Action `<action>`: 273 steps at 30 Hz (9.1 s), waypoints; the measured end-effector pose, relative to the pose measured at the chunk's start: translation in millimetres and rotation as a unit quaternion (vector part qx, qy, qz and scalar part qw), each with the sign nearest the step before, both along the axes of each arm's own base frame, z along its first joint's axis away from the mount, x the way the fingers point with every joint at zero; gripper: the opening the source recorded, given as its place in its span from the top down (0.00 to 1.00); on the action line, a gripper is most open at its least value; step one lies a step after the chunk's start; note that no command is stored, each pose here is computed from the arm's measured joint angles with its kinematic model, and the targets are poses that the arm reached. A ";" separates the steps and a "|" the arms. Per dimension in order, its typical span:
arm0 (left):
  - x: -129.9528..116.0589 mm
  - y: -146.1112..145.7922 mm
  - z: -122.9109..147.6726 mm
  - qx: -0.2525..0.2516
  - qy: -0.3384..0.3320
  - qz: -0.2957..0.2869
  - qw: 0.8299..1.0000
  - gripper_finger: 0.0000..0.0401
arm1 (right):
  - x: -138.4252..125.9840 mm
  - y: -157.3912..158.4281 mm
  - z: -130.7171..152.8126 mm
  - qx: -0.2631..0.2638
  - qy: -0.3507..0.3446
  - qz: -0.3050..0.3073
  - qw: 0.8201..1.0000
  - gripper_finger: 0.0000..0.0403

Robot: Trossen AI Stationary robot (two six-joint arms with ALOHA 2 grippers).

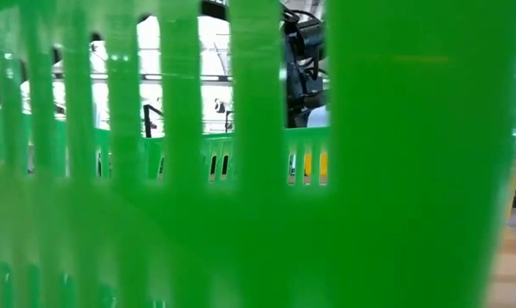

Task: Stack baskets on shelf by color
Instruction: Adjust the green baskets on the shelf, then stack the right yellow bin on top of the yellow bin

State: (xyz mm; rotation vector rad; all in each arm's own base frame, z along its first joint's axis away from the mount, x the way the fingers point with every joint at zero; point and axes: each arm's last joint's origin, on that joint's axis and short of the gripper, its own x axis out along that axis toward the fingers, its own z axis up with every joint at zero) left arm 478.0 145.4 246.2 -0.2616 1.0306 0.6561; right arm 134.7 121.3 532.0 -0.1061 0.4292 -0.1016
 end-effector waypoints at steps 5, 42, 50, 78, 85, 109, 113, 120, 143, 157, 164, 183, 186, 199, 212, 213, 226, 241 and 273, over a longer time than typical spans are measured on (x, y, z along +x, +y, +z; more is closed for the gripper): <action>-4.8 -0.4 -2.0 0.006 0.030 0.006 1.000 1.00 | 0.2 0.2 0.0 0.000 0.000 0.000 1.000 0.99; -125.8 -139.5 165.8 0.149 -0.034 0.107 0.982 1.00 | -47.1 -43.5 13.1 0.049 -0.009 0.051 0.997 1.00; -196.3 -182.7 203.9 0.166 -0.138 0.104 0.971 1.00 | -64.5 -64.5 12.9 0.075 -0.014 0.065 0.995 1.00; -275.8 -214.0 74.6 0.029 -0.114 0.139 0.983 1.00 | 49.6 -1.2 -168.2 0.249 0.234 -0.347 0.873 0.91; -257.9 -211.1 79.4 0.044 -0.129 0.050 0.989 1.00 | 92.4 -8.4 -199.5 0.219 0.307 -0.398 0.836 0.80; -245.2 -212.4 84.4 0.047 -0.138 -0.038 0.989 1.00 | 132.4 -66.3 -322.9 0.251 0.462 -0.383 0.760 0.54; -244.9 -212.2 84.7 0.047 -0.141 -0.036 0.988 1.00 | 132.5 -71.0 -336.2 0.263 0.458 -0.362 0.769 0.54; -244.1 -211.0 85.0 0.038 -0.152 -0.017 0.988 1.00 | 137.4 -82.2 -356.1 0.292 0.437 -0.324 0.787 0.55; -242.6 -209.6 86.1 0.025 -0.180 0.026 0.983 1.00 | 174.9 -93.2 -288.3 0.280 0.344 -0.270 0.855 0.99; -242.5 -209.4 86.2 0.025 -0.181 0.027 0.983 1.00 | 185.1 -153.4 -164.6 0.140 0.109 -0.439 0.881 0.99; -242.4 -209.3 86.3 0.023 -0.183 0.029 0.982 1.00 | 146.2 -175.3 -157.9 0.128 0.137 -0.578 0.795 0.99; -236.6 -190.8 86.2 0.049 -0.140 -0.020 0.989 1.00 | 39.6 -98.4 -144.3 0.224 -0.123 -0.562 0.787 0.99; -233.5 -184.3 87.3 0.055 -0.137 -0.032 0.989 1.00 | 53.2 -95.6 -149.6 0.238 -0.124 -0.547 0.793 0.99; -227.8 -157.2 87.2 0.054 -0.102 -0.080 0.990 1.00 | 127.7 -145.4 -164.9 0.260 -0.099 -0.538 0.796 0.99; -227.6 -151.4 85.8 0.066 -0.056 -0.186 0.979 1.00 | 181.5 -180.4 -229.5 0.316 -0.010 -0.590 0.743 0.99; -227.6 -151.5 85.8 0.066 -0.055 -0.190 0.978 1.00 | 180.5 -180.2 -231.6 0.320 -0.006 -0.599 0.734 0.99; -227.3 -152.1 85.7 0.062 -0.054 -0.203 0.976 1.00 | 159.6 -185.6 -236.4 0.301 0.045 -0.657 0.690 0.99; -227.2 -152.1 85.8 0.050 -0.064 -0.181 0.980 1.00 | 164.0 -197.4 -229.2 0.276 0.010 -0.639 0.718 0.99; -226.7 -152.0 86.1 0.057 -0.062 -0.191 0.978 1.00 | 175.2 -188.5 -259.0 0.242 0.038 -0.680 0.691 0.99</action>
